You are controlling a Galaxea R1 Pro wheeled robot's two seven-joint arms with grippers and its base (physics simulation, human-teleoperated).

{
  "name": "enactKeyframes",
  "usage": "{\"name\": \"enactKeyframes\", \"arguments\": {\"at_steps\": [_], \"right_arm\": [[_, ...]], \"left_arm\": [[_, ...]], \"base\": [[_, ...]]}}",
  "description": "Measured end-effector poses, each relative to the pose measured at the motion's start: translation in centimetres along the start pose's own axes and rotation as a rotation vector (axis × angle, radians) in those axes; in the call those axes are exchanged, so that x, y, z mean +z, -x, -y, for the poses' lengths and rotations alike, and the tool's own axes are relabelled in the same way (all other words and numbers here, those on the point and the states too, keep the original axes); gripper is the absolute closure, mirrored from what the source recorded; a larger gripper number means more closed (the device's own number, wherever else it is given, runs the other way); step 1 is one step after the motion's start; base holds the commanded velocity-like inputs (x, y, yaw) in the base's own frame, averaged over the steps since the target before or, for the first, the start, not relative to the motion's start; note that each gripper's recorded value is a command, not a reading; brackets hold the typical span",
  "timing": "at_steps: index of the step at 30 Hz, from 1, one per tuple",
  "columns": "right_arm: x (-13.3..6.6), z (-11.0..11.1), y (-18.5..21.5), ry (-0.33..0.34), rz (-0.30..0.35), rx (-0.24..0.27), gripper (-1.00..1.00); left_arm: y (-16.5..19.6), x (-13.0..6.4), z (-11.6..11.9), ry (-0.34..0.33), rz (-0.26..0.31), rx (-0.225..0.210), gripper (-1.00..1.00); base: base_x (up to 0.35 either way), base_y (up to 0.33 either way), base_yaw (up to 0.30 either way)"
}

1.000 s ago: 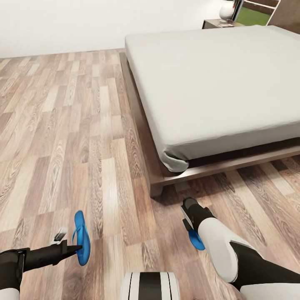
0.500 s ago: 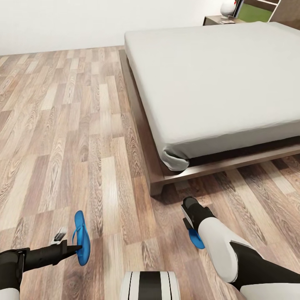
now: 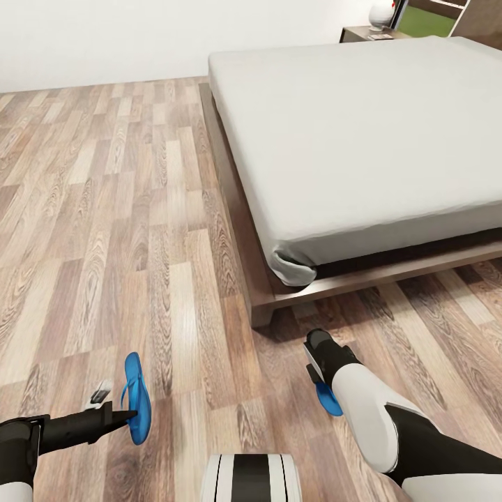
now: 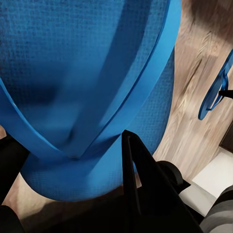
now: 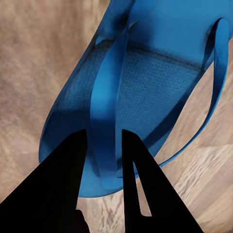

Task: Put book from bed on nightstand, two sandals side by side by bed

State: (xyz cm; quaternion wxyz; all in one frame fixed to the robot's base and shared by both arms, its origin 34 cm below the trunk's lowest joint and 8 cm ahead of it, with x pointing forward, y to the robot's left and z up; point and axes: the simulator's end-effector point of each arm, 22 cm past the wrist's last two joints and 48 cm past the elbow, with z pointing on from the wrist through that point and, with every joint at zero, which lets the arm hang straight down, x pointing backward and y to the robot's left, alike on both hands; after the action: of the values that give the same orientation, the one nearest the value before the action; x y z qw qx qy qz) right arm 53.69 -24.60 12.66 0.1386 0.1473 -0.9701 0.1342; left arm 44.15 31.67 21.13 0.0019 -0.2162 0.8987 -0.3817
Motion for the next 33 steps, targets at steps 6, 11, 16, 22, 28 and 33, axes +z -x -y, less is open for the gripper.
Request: {"name": "enactKeyframes", "arguments": {"at_steps": [6, 11, 16, 22, 28, 33], "right_arm": [[0.0, 0.0, 0.0, 0.0, 0.0, 0.0, 1.0], [0.86, -0.37, -0.32, 0.005, -0.015, -0.004, 1.0], [0.86, -0.36, -0.32, 0.004, -0.015, -0.005, 1.0], [0.86, -0.36, -0.32, 0.004, -0.015, -0.005, 1.0], [0.86, -0.36, -0.32, 0.004, -0.015, -0.005, 1.0], [0.86, -0.36, -0.33, 0.004, -0.016, -0.005, 1.0]], "left_arm": [[-0.02, 0.0, -0.03, 0.001, -0.001, 0.0, 1.0], [-0.38, 0.36, -0.67, 0.009, -0.013, -0.012, 1.0], [-0.4, 0.36, -0.69, 0.01, -0.014, -0.011, 1.0], [-0.42, 0.38, -0.68, 0.009, -0.014, -0.012, 1.0], [-0.4, 0.37, -0.69, 0.009, -0.013, -0.011, 1.0], [-0.4, 0.35, -0.71, 0.01, -0.014, -0.011, 1.0]], "base": [[0.0, 0.0, 0.0], [0.0, 0.0, 0.0], [0.0, 0.0, 0.0], [0.0, 0.0, 0.0], [0.0, 0.0, 0.0], [0.0, 0.0, 0.0]]}}
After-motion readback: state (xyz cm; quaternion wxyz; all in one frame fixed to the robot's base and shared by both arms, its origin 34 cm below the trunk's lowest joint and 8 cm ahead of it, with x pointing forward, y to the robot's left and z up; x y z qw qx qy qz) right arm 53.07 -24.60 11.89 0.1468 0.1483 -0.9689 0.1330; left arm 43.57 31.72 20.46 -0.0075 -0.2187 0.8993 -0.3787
